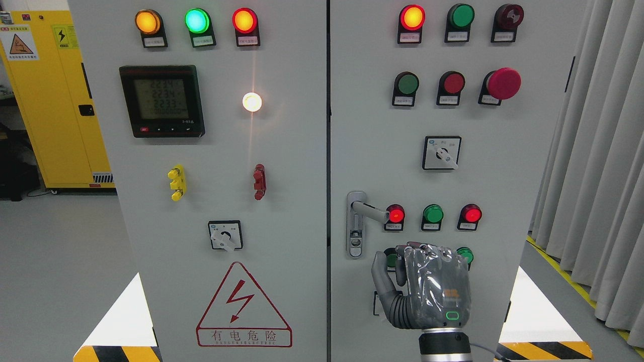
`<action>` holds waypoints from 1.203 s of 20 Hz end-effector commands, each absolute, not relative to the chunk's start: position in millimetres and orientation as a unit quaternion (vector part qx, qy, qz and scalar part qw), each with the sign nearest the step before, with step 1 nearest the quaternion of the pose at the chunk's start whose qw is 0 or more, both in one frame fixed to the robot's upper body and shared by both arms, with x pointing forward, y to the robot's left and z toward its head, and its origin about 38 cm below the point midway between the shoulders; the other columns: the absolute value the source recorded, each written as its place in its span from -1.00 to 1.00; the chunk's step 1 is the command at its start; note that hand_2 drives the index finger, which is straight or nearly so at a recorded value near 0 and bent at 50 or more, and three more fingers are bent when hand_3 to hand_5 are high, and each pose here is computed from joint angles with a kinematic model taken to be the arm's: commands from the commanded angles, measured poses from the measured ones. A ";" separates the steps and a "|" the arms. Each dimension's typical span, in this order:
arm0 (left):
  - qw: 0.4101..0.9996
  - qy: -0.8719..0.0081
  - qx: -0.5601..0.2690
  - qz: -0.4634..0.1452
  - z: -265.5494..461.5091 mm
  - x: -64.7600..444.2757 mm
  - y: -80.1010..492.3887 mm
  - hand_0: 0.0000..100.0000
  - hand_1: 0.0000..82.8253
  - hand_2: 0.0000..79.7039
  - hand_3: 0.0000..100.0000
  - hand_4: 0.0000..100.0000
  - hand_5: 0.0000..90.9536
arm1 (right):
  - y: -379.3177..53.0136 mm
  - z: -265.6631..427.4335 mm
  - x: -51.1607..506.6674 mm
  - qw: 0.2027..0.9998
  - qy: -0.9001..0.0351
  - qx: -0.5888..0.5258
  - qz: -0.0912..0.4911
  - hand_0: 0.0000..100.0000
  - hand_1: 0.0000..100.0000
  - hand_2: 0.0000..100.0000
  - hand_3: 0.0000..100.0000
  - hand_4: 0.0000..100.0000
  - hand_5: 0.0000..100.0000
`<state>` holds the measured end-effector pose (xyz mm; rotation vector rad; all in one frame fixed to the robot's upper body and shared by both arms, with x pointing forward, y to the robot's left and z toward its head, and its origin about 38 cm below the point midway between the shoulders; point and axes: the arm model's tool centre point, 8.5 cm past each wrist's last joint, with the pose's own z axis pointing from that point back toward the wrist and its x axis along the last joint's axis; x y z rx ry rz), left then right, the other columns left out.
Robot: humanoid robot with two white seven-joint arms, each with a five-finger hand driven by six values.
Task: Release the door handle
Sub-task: 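Open the right hand and pull it away from the handle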
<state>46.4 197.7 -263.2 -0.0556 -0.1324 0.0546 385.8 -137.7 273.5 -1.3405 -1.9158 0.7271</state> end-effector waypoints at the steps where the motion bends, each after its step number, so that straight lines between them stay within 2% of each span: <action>1: 0.997 -0.066 -0.028 0.027 -263.2 46.3 197.7 -0.76 0.34 -1.00 -1.00 -1.00 -1.00 | -182.0 262.3 354.8 0.352 -0.732 -0.525 0.254 0.38 -0.27 0.33 0.81 0.77 0.72; 3: 0.997 -0.066 -0.028 0.027 -263.2 46.3 197.7 -0.76 0.34 -1.00 -1.00 -1.00 -1.00 | -195.1 259.0 352.7 0.357 -0.746 -0.509 0.239 0.32 -0.26 -0.06 0.29 0.37 0.35; 4: 0.997 -0.066 -0.028 0.027 -263.2 46.3 197.7 -0.76 0.34 -1.00 -1.00 -1.00 -1.00 | -199.3 259.9 351.8 0.354 -0.754 -0.503 0.231 0.31 -0.25 -0.11 0.22 0.31 0.27; 5: 0.997 -0.066 -0.028 0.027 -263.2 46.3 197.7 -0.76 0.34 -1.00 -1.00 -1.00 -1.00 | -204.5 260.6 351.0 0.350 -0.759 -0.501 0.227 0.27 -0.24 -0.31 -0.05 -0.01 -0.14; 6: 0.997 -0.066 -0.028 0.027 -263.2 46.3 197.7 -0.76 0.34 -1.00 -1.00 -1.00 -1.00 | -210.8 261.0 350.0 0.343 -0.764 -0.498 0.225 0.27 -0.25 -0.42 -0.21 -0.19 -0.37; 8: 0.997 -0.066 -0.028 0.027 -263.2 46.3 197.7 -0.76 0.34 -1.00 -1.00 -1.00 -1.00 | -218.8 262.6 347.3 0.323 -0.783 -0.482 0.223 0.29 -0.25 -0.56 -0.39 -0.38 -0.59; 9: 0.997 -0.066 -0.028 0.027 -263.2 46.3 197.7 -0.76 0.34 -1.00 -1.00 -1.00 -1.00 | -222.5 263.4 346.1 0.315 -0.792 -0.474 0.221 0.29 -0.25 -0.56 -0.40 -0.38 -0.60; 11: 0.997 -0.066 -0.028 0.027 -263.2 46.3 197.7 -0.76 0.34 -1.00 -1.00 -1.00 -1.00 | -226.5 267.4 344.9 0.306 -0.802 -0.467 0.214 0.34 -0.32 -0.83 -0.73 -0.72 -0.94; 12: 0.997 -0.066 -0.028 0.027 -263.2 46.3 197.7 -0.76 0.34 -1.00 -1.00 -1.00 -1.00 | -226.9 270.5 344.4 0.302 -0.804 -0.467 0.210 0.37 -0.36 -0.96 -0.87 -0.86 -1.00; 15: 0.997 -0.066 -0.028 0.027 -263.2 46.3 197.7 -0.76 0.34 -1.00 -1.00 -1.00 -1.00 | -224.9 275.0 342.0 0.286 -0.821 -0.453 0.197 0.42 -0.43 -1.00 -0.95 -0.96 -1.00; 24: 0.997 -0.066 -0.028 0.027 -263.2 46.3 197.7 -0.76 0.34 -1.00 -1.00 -1.00 -1.00 | -218.8 284.5 344.2 0.268 -0.831 -0.446 0.196 0.39 -0.47 -1.00 -0.96 -0.98 -1.00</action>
